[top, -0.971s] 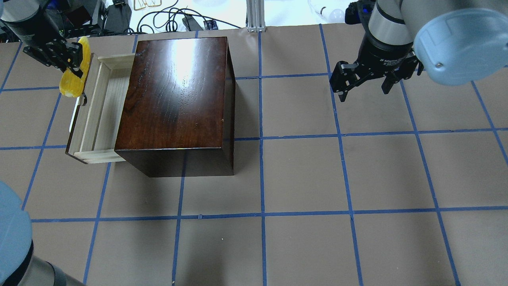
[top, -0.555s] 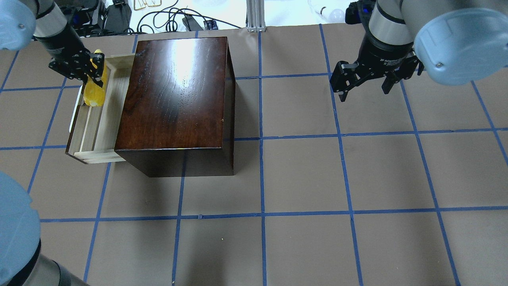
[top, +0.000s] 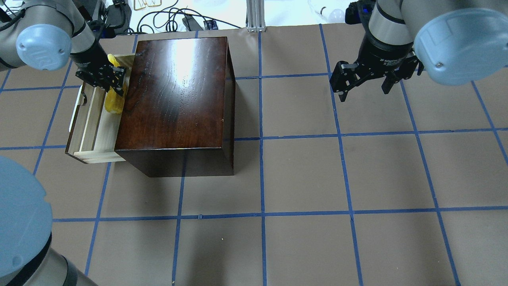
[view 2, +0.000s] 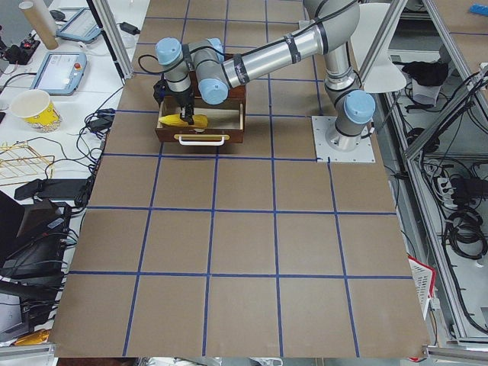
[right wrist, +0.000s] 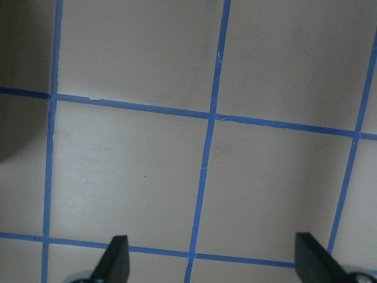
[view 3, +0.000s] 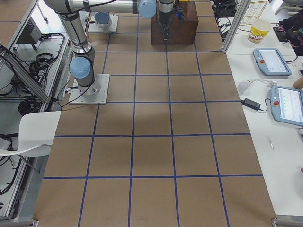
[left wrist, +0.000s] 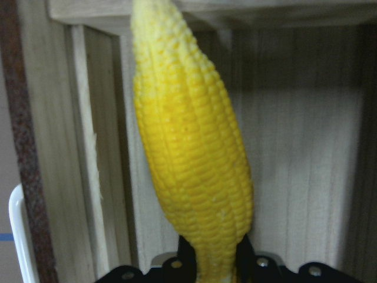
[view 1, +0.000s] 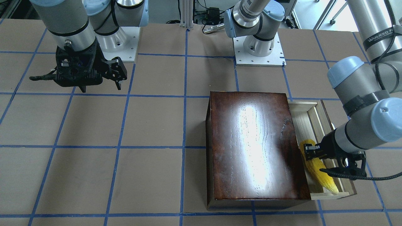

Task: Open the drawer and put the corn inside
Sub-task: 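Lower the corn into the drawer and open the left gripper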

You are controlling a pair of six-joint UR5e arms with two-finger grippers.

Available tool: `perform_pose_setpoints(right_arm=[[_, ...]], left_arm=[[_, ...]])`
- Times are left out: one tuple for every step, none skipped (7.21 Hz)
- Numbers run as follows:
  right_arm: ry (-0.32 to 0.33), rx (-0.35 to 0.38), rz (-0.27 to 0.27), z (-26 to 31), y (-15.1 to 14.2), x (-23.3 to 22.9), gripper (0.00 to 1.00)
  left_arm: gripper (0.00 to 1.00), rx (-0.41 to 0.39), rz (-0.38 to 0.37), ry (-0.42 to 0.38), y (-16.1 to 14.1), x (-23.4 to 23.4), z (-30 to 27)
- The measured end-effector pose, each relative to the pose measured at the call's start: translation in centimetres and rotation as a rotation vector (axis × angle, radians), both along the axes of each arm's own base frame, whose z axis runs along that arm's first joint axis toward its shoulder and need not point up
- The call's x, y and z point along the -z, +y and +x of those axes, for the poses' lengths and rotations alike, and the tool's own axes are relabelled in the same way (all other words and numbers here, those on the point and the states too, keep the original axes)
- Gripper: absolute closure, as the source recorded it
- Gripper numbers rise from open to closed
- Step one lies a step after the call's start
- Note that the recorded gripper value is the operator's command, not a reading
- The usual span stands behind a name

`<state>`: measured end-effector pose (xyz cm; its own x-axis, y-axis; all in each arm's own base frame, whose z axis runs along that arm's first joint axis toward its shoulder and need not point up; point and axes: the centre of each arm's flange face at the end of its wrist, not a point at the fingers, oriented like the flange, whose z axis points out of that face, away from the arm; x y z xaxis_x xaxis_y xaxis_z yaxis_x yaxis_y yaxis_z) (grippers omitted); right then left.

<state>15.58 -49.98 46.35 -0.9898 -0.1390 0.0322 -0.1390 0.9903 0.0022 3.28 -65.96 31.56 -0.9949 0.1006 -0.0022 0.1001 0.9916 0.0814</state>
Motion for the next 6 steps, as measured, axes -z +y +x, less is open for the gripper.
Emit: perform_pose_setpoints(right_arm=[[0.0, 0.0, 0.0, 0.0, 0.0, 0.0, 0.0], [0.0, 0.0, 0.0, 0.0, 0.0, 0.0, 0.0], [0.0, -0.001, 0.0, 0.0, 0.0, 0.0, 0.0], [0.0, -0.001, 0.0, 0.0, 0.0, 0.0, 0.0], [0.0, 0.0, 0.0, 0.0, 0.0, 0.0, 0.0], [0.0, 0.001, 0.0, -0.1, 0.0, 0.0, 0.0]], left_arm=[[0.35, 0.025, 0.002, 0.005, 0.0, 0.2, -0.2], [0.0, 0.036, -0.001, 0.02, 0.1, -0.1, -0.8], [0.0, 0.04, -0.01, 0.041, 0.5, -1.0, -1.3], [0.0, 0.041, -0.007, 0.057, 0.9, -1.6, -1.7], [0.0, 0.039, 0.001, 0.061, 1.3, -2.2, -1.8], [0.0, 0.034, 0.01, 0.062, 1.7, -2.9, -1.5]])
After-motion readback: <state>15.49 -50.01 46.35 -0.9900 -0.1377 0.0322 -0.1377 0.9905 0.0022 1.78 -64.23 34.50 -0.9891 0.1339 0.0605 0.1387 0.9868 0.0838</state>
